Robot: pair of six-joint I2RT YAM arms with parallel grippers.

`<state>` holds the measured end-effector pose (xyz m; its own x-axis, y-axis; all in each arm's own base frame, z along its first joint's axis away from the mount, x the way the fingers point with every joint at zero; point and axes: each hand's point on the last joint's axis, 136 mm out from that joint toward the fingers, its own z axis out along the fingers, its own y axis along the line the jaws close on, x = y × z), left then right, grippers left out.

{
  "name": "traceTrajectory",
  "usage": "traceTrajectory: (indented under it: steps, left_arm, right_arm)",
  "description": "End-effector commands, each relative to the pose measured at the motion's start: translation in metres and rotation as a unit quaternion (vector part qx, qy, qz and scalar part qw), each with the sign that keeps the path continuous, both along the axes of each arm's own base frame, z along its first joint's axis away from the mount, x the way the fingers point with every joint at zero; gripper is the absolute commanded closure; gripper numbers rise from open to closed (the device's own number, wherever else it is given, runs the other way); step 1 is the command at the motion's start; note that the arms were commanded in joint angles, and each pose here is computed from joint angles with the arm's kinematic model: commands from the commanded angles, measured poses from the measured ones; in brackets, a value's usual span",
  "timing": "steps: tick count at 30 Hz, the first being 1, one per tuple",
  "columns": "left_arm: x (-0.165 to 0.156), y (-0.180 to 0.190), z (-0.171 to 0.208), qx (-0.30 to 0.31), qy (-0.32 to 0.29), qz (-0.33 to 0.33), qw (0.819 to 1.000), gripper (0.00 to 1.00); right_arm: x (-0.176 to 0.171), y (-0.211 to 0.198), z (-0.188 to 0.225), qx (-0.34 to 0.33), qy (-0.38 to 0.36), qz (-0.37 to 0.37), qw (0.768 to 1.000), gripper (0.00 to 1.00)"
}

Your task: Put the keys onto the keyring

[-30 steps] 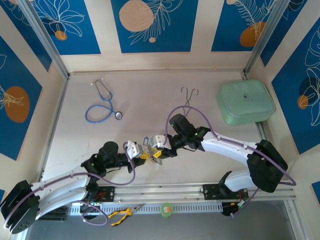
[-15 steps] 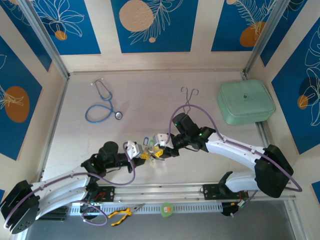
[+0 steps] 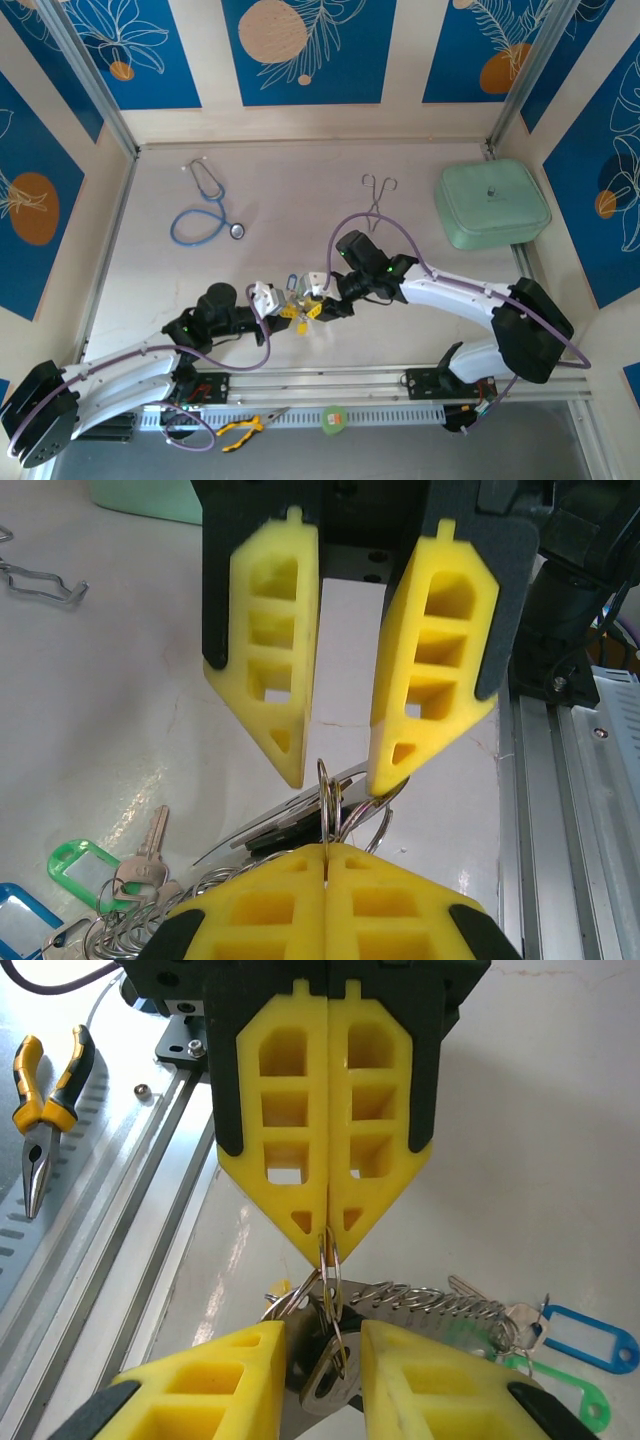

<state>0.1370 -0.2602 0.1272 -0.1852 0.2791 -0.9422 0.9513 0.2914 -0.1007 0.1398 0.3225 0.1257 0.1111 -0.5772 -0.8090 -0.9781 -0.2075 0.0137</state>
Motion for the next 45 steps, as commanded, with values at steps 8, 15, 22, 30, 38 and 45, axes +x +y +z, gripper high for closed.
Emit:
traceTrajectory:
  steps: [8, 15, 22, 30, 38, 45]
  left_arm:
    - [-0.003, -0.004, 0.012, -0.015, -0.014, -0.015, 1.0, 1.0]
    - [-0.003, -0.003, 0.009, -0.012, -0.011, -0.012, 1.0, 1.0]
    - [0.008, 0.003, 0.01, 0.014, -0.01, 0.025, 1.0, 0.66]
    - [0.01, 0.009, 0.017, 0.06, -0.023, 0.025, 0.998, 0.68]
    - [0.008, 0.002, 0.014, 0.072, -0.021, -0.001, 0.997, 0.76]
    - [0.007, -0.001, 0.013, 0.077, -0.02, -0.014, 0.997, 0.89]
  right_arm:
    - [-0.002, 0.014, 0.009, 0.023, 0.011, 0.018, 1.0, 0.78]
    - [-0.003, 0.017, 0.009, 0.032, 0.02, 0.022, 0.999, 0.89]
    - [0.0, 0.018, 0.002, 0.017, 0.025, 0.018, 0.999, 1.0]
    - [0.002, 0.019, -0.003, -0.012, 0.018, 0.019, 1.0, 1.0]
    - [-0.001, 0.025, 0.0, -0.01, 0.02, 0.026, 0.999, 1.0]
    - [-0.004, 0.029, 0.004, -0.005, 0.022, 0.031, 0.999, 1.0]
